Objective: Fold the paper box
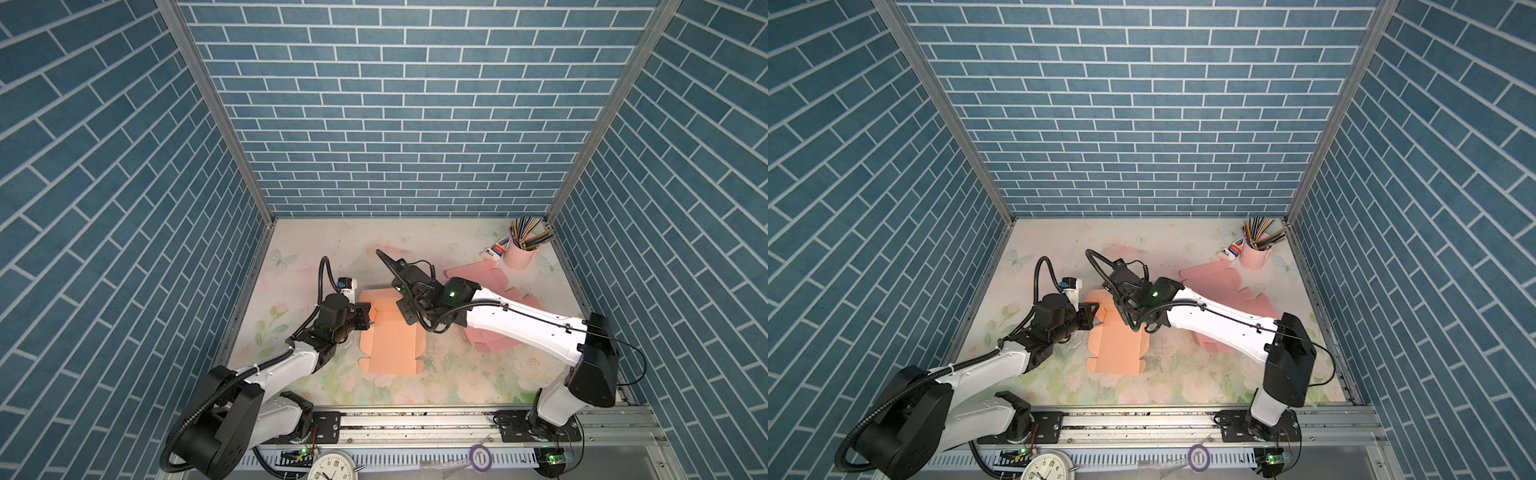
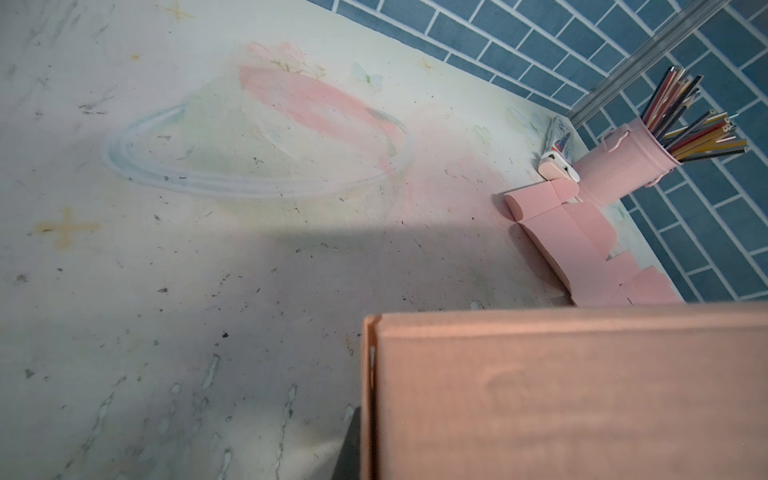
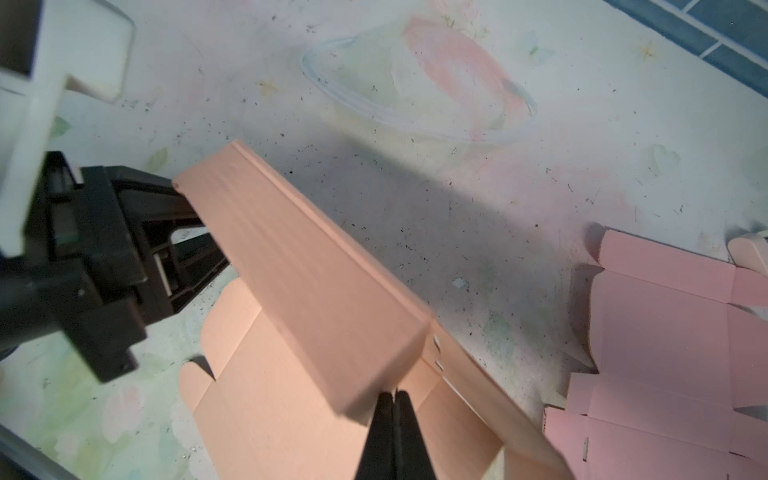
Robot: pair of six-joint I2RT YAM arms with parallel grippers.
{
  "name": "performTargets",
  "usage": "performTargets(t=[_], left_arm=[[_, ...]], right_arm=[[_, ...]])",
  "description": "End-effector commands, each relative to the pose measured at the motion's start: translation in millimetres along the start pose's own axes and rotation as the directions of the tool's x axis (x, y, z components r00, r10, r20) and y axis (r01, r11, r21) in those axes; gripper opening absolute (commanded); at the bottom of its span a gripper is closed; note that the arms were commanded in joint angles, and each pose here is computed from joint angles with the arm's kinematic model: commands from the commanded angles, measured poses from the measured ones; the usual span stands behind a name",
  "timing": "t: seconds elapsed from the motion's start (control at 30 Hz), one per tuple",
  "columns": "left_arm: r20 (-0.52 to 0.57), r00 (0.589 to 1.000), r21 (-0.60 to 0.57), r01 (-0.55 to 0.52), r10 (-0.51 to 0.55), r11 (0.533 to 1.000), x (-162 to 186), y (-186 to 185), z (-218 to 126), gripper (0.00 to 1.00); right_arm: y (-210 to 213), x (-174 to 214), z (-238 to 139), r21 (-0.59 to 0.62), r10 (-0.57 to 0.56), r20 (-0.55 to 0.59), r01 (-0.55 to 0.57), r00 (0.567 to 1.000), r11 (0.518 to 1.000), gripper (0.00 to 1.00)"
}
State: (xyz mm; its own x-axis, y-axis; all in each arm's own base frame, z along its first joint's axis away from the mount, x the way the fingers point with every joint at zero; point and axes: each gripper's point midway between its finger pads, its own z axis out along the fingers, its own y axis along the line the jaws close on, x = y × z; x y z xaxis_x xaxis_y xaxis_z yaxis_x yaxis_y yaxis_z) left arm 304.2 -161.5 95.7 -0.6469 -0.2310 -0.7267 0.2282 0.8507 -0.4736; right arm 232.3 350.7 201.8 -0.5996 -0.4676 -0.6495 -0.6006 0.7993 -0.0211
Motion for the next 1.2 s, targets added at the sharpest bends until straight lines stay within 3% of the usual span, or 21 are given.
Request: performTargets(t=[0.0, 0.1, 0.2, 0.4, 0.57, 0.8, 1.17], left_arm=[[0.018, 1.000, 0.053, 0.024, -0.025, 0.998, -13.6, -2.0, -2.7, 0.09], [0.030, 0.998, 0.076, 0.056, -0.059, 0.996, -20.7, -0.2, -4.7, 0.08], [0.037, 0.995, 0.109, 0.093, -0.097, 0.990, -25.5, -2.8, -6.0, 0.08], [0.021, 0.990, 0.155, 0.131, -0.136, 0.979, -31.1, -9.0, -6.3, 0.08], [0.036, 0.986, 0.204, 0.153, -0.163, 0.967, -41.8, -14.2, -14.0, 0.08], [0.060, 0.980, 0.334, 0.159, -0.189, 0.929, -64.3, -42.4, -30.4, 0.07], [0.077, 0.980, 0.415, 0.138, -0.186, 0.899, -82.3, -65.8, -49.4, 0.06]], right_arm=[[1.5, -26.0, -39.1, -0.097, 0.024, 0.181, -0.007, 0.983, 0.995, 0.13], [-5.3, -33.4, -66.6, -0.158, 0.076, 0.314, -0.027, 0.946, 0.987, 0.33], [-25.8, -37.0, -83.5, -0.251, 0.194, 0.362, -0.105, 0.912, 0.962, 0.48], [-56.1, -19.8, -89.0, -0.429, 0.334, 0.404, -0.146, 0.852, 0.891, 0.63], [-55.5, -6.6, -88.1, -0.510, 0.365, 0.436, -0.108, 0.823, 0.853, 0.69], [-57.3, 2.1, -64.5, -0.566, 0.407, 0.399, -0.129, 0.822, 0.814, 0.70], [-38.8, -20.6, -86.6, -0.662, 0.412, 0.462, -0.003, 0.786, 0.749, 0.69]])
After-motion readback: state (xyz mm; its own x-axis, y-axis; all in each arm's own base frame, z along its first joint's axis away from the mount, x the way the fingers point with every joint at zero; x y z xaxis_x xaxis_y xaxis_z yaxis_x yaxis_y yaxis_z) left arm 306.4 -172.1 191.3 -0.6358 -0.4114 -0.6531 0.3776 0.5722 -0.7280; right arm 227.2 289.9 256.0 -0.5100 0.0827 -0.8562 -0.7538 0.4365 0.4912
